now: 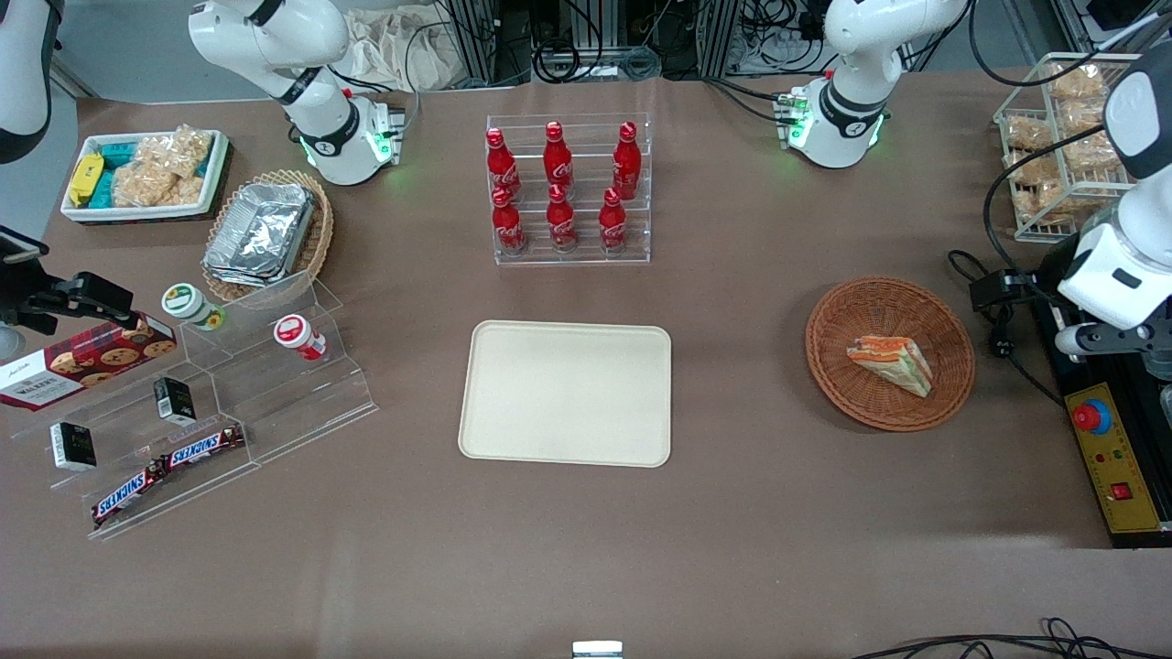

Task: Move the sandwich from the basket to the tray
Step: 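Lower the left gripper into the wicker basket and grasp the wrapped sandwich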

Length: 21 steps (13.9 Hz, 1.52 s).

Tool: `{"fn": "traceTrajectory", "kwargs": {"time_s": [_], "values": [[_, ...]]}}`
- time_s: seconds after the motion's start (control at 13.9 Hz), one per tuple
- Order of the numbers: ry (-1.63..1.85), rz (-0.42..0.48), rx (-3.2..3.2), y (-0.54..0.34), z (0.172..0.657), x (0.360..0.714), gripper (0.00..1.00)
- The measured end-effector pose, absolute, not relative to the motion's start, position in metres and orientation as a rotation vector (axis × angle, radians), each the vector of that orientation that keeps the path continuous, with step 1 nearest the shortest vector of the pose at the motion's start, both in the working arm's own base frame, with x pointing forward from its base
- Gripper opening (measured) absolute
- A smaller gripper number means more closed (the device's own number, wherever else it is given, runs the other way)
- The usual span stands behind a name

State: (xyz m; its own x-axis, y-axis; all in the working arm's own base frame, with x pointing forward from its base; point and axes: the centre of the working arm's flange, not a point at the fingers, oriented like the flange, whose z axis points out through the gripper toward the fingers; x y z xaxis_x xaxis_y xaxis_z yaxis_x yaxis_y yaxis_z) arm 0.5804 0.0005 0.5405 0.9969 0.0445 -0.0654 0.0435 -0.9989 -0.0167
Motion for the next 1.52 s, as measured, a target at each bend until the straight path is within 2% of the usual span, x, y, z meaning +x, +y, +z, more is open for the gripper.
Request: {"fn": "traceTrajectory", "kwargs": {"time_s": [0.29,0.43,0.58,0.72,0.87,1.23,1.52], "values": [[-0.106,0.168,-3.134,0.004,0.523,0.590,1.00],[-0.302,0.207,-3.117,0.004,0.504,0.594,1.00],[-0.667,0.180,-3.043,-0.005,0.466,0.596,1.00],[-0.948,0.109,-2.926,-0.019,0.424,0.593,1.00],[-1.153,0.097,-2.814,-0.026,0.380,0.588,1.00],[-1.420,0.105,-2.677,-0.020,0.297,0.580,1.00],[-1.489,0.139,-2.628,-0.005,0.273,0.567,1.00]]}}
